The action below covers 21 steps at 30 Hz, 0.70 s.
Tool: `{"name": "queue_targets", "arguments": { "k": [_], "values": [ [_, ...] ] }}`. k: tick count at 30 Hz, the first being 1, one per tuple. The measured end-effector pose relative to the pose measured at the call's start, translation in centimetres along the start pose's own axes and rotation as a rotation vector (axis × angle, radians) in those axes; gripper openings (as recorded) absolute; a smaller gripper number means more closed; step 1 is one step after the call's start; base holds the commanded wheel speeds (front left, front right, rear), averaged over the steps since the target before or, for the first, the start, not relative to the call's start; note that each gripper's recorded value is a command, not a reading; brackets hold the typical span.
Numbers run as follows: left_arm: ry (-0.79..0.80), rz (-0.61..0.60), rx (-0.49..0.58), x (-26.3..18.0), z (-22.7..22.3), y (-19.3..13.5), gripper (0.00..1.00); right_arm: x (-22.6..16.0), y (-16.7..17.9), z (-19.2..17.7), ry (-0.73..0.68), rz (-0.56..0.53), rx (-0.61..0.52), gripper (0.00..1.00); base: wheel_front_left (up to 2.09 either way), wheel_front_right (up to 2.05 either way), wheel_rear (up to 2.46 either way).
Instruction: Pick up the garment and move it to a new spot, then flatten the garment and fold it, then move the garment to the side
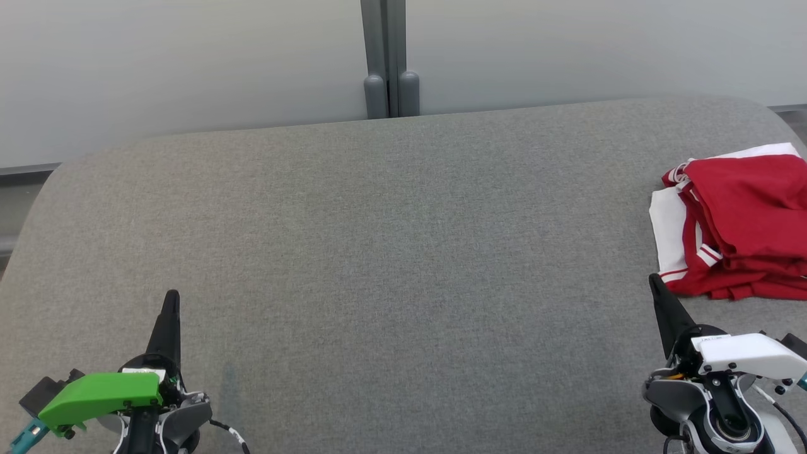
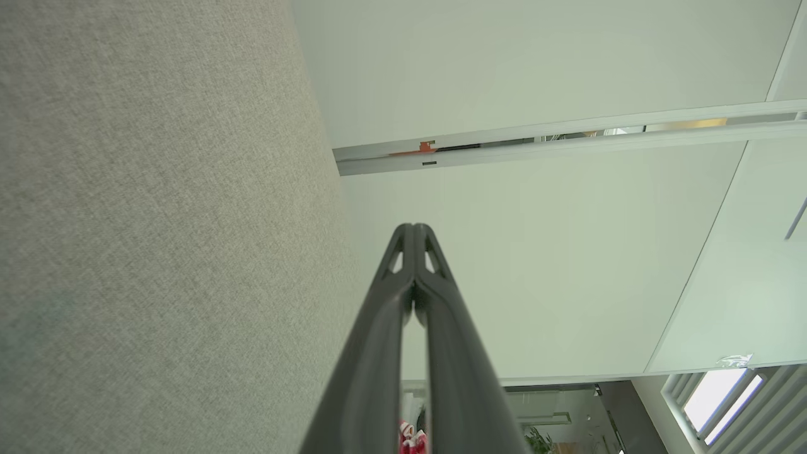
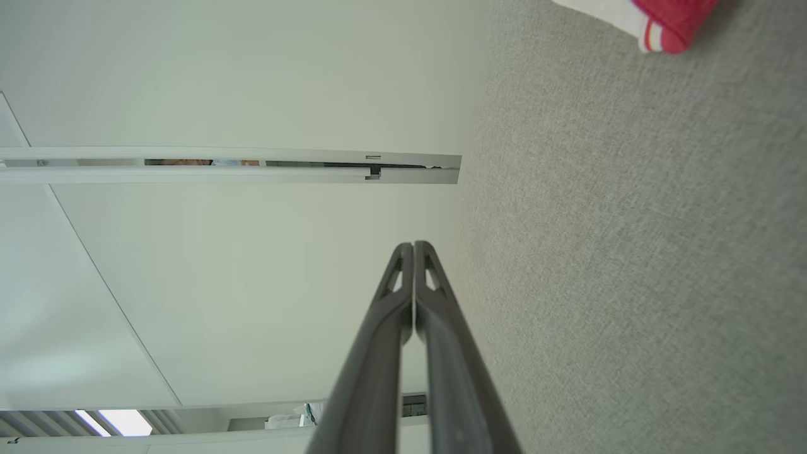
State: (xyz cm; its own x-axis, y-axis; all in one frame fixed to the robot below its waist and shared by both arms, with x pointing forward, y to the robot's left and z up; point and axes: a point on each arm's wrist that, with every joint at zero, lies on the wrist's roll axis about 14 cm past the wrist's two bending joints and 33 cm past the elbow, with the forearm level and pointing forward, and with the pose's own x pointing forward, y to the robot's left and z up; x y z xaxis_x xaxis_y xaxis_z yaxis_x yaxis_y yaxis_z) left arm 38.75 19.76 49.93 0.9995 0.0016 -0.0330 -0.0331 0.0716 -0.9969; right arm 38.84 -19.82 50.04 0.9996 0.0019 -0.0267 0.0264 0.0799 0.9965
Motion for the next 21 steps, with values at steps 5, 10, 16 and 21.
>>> {"name": "queue_targets", "arguments": {
  "k": [5,10,16,21],
  "values": [
    [0.002,-0.009,-0.033,0.04,0.04,-0.22,0.0,-0.02,0.15,0.07,0.0,0.007,0.034,0.0,0.0,0.0,0.0],
    [0.004,-0.021,-0.061,0.09,0.09,-0.5,0.0,-0.04,0.31,0.17,-0.003,0.014,0.066,0.0,0.0,0.0,0.0],
    [0.001,-0.027,-0.079,0.11,0.16,-0.65,0.0,-0.04,0.41,0.2,-0.002,0.018,0.081,0.0,0.0,0.0,0.0],
    [0.001,-0.028,-0.079,0.11,0.16,-0.65,0.0,-0.04,0.41,0.2,-0.002,0.018,0.081,0.0,0.0,0.0,0.0]
  ]
}}
